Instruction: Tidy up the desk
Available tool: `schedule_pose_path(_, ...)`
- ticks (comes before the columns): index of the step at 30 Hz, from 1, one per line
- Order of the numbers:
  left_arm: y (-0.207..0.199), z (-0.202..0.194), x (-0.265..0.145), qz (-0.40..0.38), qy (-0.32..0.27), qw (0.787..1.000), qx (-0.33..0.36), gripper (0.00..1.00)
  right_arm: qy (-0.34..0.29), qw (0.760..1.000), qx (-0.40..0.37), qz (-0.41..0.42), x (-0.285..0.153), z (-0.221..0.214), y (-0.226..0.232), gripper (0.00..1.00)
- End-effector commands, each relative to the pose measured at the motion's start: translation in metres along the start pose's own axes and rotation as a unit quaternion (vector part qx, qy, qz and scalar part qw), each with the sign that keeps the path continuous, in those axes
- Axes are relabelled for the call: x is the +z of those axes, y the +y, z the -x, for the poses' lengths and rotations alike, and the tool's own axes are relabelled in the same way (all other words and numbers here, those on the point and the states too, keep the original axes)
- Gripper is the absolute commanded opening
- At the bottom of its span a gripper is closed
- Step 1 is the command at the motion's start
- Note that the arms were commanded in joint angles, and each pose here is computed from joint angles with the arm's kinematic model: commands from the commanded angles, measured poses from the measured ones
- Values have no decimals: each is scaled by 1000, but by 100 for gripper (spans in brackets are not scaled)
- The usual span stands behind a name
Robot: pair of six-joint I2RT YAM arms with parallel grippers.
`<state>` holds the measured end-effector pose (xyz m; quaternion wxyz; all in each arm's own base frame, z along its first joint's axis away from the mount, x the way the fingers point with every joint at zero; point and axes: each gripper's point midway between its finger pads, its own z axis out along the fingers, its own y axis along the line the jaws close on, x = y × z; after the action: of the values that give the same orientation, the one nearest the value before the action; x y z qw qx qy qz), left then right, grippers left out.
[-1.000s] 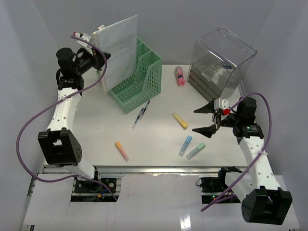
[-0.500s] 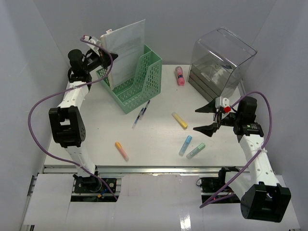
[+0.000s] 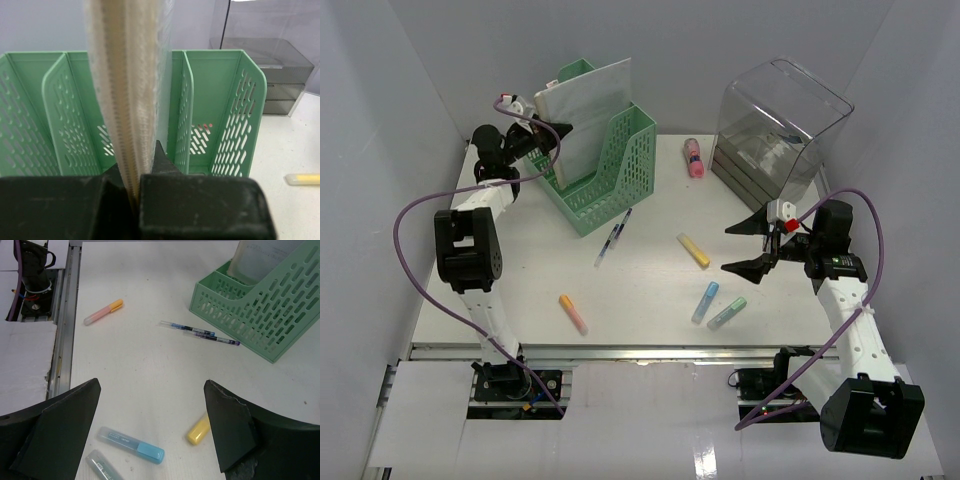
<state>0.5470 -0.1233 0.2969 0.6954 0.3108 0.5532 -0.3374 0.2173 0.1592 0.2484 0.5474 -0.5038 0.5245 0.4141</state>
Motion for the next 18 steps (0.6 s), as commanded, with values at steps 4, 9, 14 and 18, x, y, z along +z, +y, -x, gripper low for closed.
schedule_pose_path(4,-19,17,-4,-26,-27,998,53,0,-7,1000,-10,6,0,7,1,90)
schedule_pose_path(9,-20,8,-16,10,-21,999,44,37,-6,1000,-10,4,-1,6,1,91)
schedule_pose_path(14,-19,21,-25,52,-16,997,53,96,-3,1000,-13,-1,-1,5,1,92)
schedule_pose_path(18,-10,46,-29,93,-9,994,59,98,0,1000,-9,-9,-2,1,-1,94)
